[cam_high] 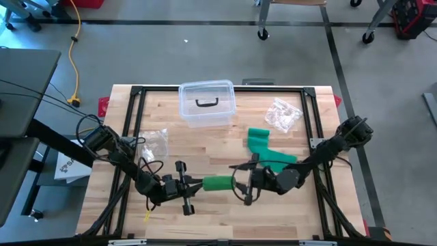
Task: Roll bandage
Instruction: Roll the green bandage
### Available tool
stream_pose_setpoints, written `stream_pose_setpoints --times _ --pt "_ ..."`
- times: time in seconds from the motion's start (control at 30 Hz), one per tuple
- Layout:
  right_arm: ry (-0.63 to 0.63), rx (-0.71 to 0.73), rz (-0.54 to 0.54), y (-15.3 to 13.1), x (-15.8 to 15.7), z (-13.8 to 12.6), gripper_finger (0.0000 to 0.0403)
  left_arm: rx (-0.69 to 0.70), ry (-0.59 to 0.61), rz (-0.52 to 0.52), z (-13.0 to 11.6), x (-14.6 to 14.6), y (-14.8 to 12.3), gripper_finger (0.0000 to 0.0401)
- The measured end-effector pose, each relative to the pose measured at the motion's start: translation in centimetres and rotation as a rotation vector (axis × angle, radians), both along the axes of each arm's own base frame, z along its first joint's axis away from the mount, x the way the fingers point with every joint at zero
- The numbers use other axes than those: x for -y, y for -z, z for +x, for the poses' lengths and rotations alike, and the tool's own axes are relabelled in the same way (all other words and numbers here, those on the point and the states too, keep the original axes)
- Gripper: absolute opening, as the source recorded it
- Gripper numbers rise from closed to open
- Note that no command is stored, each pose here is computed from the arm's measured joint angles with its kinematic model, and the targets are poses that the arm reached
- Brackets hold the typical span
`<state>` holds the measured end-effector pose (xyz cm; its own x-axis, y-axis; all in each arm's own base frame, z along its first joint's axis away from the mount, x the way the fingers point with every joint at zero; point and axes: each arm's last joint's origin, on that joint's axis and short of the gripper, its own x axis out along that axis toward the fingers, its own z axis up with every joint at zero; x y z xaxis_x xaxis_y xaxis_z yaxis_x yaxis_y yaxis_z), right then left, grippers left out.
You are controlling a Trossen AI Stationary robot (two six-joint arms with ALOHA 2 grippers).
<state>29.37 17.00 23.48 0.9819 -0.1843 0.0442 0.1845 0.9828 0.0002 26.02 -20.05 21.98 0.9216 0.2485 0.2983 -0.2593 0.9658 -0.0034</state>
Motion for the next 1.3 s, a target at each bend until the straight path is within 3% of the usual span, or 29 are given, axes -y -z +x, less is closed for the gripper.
stream_pose_setpoints --times 0.23,0.27,0.63,0.9,1.1,1.3 --pt "-0.058 0.003 -0.02 0.0 0.0 0.2 0.0025 -0.006 -0.015 0.0 0.0 0.0 0.0 0.0" --pt "-0.057 0.003 -0.023 -0.1 0.0 0.2 0.0014 -0.011 -0.025 0.003 0.0 -0.1 0.0 0.0" --pt "-0.088 -0.029 0.042 0.9 -0.7 -0.7 0.0001 -0.056 -0.158 0.08 0.3 0.7 -1.7 0.0" --pt "-0.196 -0.03 0.068 0.9 -2.1 -1.4 0.0 -0.106 -0.228 0.055 0.0 0.9 -1.5 0.0" --pt "-0.321 -0.004 0.103 0.7 -1.9 -1.0 0.0 -0.207 -0.279 0.048 0.7 0.8 -0.2 0.0" --pt "-0.308 0.039 0.132 0.3 -1.6 -0.9 0.0 -0.281 -0.283 -0.035 1.4 0.8 2.0 0.0"
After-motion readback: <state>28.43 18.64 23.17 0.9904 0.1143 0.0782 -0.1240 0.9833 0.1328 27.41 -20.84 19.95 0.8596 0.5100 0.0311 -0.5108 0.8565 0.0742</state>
